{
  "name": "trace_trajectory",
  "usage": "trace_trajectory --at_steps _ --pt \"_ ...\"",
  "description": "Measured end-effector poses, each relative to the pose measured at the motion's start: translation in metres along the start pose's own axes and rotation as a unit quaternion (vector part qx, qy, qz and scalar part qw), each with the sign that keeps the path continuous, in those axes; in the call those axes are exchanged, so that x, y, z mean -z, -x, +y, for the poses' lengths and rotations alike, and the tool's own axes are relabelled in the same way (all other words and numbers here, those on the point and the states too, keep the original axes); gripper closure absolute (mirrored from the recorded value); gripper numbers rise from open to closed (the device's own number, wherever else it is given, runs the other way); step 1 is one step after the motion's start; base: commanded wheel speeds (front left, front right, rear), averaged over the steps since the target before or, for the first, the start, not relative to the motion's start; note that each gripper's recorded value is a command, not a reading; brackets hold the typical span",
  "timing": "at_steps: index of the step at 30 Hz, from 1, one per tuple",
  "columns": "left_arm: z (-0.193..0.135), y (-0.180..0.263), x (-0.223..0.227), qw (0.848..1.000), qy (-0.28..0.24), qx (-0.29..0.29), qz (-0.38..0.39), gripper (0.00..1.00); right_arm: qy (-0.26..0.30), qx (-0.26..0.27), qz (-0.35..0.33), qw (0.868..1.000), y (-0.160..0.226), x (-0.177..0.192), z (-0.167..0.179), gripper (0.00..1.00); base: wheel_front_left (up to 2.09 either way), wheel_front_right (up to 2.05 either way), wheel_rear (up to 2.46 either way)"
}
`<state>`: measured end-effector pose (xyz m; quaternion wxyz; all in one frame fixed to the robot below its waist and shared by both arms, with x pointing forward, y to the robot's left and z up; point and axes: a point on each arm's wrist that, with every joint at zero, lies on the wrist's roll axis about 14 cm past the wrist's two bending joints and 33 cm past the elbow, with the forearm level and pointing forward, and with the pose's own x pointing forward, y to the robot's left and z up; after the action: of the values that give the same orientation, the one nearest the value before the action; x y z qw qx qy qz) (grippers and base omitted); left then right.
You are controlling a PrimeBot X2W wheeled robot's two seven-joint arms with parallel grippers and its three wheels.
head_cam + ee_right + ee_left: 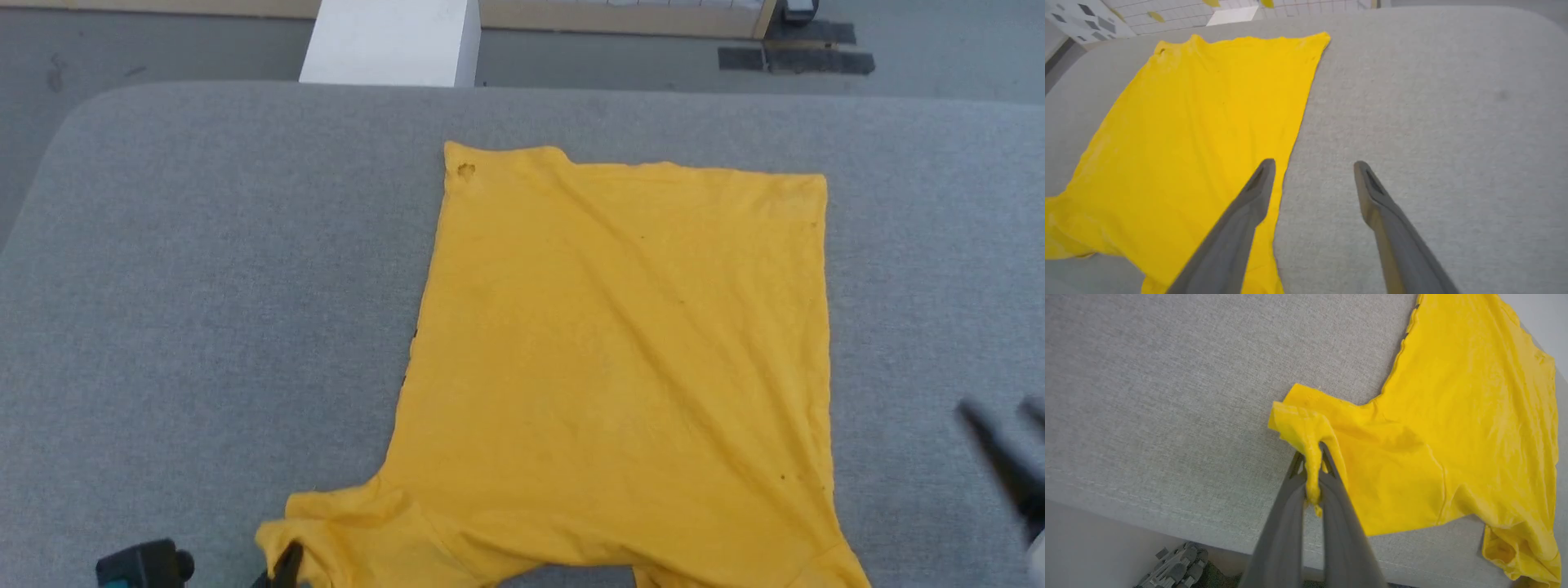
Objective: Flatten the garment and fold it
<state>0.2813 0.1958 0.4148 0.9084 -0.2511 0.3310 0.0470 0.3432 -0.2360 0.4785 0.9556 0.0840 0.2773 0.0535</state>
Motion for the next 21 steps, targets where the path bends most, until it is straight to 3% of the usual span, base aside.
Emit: trace_trajectory --at_steps 4,8,15,21 --pt "-0.015 -0.009 -0.012 1.000 -0.012 0.014 -0.017 1.00 0.085 0.022 -0.091 0.992 -0.024 -0.080 -0.011 0.00 0.00 0.00 0.00" --pt "-0.026 -0.020 -0.018 0.999 -0.022 0.022 -0.023 1.00 0.111 0.012 -0.104 0.988 -0.064 -0.115 -0.009 0.00 0.00 0.00 0.00" --pt "-0.035 -0.039 -0.015 0.999 -0.024 0.023 -0.012 1.00 0.112 0.004 -0.048 0.993 -0.149 -0.128 -0.006 0.00 0.00 0.00 0.00" --pt "-0.029 -0.051 -0.008 1.000 -0.021 0.007 0.003 1.00 0.104 0.022 0.033 0.994 -0.208 -0.099 -0.013 0.00 0.00 0.00 0.00"
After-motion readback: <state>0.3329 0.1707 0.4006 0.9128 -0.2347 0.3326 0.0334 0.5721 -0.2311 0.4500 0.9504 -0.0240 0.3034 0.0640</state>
